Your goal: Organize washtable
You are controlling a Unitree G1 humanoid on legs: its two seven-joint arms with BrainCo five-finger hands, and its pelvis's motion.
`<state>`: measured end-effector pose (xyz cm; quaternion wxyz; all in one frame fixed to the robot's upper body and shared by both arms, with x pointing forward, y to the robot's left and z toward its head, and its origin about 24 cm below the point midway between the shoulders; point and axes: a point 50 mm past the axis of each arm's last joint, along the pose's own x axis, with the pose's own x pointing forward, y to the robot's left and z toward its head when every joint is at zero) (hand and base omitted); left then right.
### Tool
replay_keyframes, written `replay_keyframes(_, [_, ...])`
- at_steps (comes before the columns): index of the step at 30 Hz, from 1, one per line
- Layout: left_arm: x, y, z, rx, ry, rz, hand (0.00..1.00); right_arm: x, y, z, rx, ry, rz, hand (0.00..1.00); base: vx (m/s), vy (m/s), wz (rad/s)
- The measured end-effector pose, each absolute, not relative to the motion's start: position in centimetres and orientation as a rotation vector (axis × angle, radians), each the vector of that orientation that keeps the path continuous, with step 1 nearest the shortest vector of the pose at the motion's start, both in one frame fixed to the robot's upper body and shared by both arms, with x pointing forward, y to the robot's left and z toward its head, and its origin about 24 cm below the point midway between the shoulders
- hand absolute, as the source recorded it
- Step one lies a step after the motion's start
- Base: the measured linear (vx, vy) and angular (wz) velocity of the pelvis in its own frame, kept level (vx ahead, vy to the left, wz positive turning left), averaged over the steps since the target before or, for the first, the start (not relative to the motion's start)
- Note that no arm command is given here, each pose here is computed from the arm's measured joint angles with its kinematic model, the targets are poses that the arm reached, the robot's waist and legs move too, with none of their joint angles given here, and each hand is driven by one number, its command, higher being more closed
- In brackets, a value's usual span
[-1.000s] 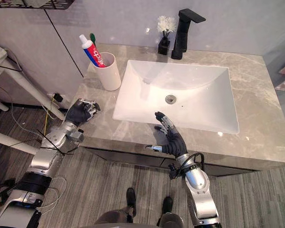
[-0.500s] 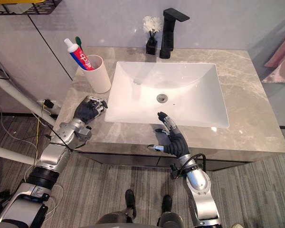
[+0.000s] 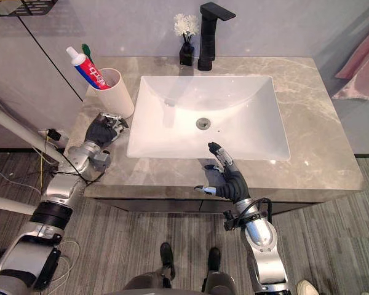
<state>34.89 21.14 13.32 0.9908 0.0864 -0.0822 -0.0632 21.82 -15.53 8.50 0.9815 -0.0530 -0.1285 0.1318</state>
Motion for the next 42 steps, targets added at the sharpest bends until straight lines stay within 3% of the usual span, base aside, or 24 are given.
replay_keyframes(42, [37.8,24.7,24.9,0.254,-0.395,0.022,1.00,21.0,-15.3,11.7,-0.133,-0.439,0.292,0.00,0.04,0.014,-0.04])
